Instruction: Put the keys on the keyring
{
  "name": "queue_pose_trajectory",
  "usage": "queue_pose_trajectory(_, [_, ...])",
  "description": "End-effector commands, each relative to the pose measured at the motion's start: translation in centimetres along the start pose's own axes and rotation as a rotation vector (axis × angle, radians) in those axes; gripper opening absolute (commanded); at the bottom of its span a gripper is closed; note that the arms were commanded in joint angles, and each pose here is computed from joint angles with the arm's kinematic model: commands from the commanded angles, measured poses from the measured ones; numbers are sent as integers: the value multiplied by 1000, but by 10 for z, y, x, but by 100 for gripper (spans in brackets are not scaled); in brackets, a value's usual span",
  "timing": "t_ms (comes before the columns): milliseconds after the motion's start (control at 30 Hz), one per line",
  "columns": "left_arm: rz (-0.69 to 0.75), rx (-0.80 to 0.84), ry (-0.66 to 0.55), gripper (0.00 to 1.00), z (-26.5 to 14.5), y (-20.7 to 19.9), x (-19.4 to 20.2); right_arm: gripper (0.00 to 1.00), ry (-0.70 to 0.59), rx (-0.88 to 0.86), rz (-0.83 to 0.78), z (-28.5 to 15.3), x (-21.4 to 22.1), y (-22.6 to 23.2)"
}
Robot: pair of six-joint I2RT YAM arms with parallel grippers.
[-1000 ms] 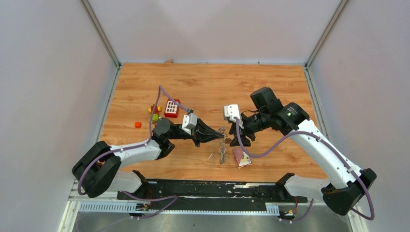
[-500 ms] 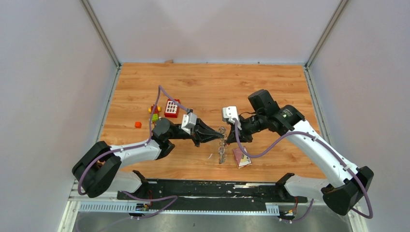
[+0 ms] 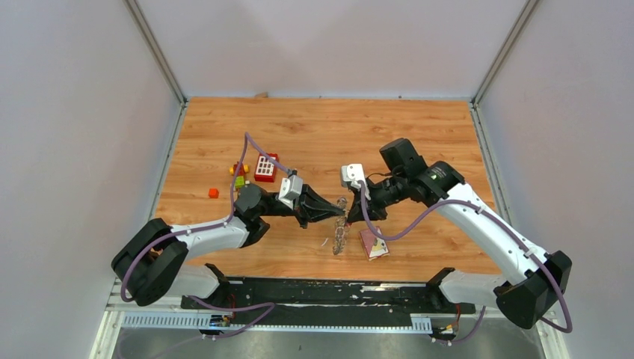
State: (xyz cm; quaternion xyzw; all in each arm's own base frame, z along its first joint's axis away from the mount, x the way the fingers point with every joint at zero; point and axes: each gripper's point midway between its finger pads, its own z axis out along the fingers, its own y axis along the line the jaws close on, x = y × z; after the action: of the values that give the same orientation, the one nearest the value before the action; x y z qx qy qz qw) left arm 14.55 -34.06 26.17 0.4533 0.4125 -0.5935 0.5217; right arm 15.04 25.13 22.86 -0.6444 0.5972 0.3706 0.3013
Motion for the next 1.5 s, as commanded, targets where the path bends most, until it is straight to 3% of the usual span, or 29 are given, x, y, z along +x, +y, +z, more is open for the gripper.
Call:
queue_pose_trajectory(0, [105,28,-86,0,2,-7,-31,5,-50,-33,-2,3,-14,-3])
queue_pose_trajectory(200, [105,33,-78,0,2,-8,-29,11,-55,-31,-21,1,-17,-1])
queue_pose_trajectory(400, [111,40,-81,0,2,-10,-31,29,-56,33,-91,-14,-22,1])
queue_pose_trajectory(533, [110,44,-83,0,2,-10,-32,34,-74,78,-149,-27,-33,4])
queue_pose_trajectory(1467, [94,47,-78,0,2,-11,-31,30,-124,64,-131,-20,-49,-7])
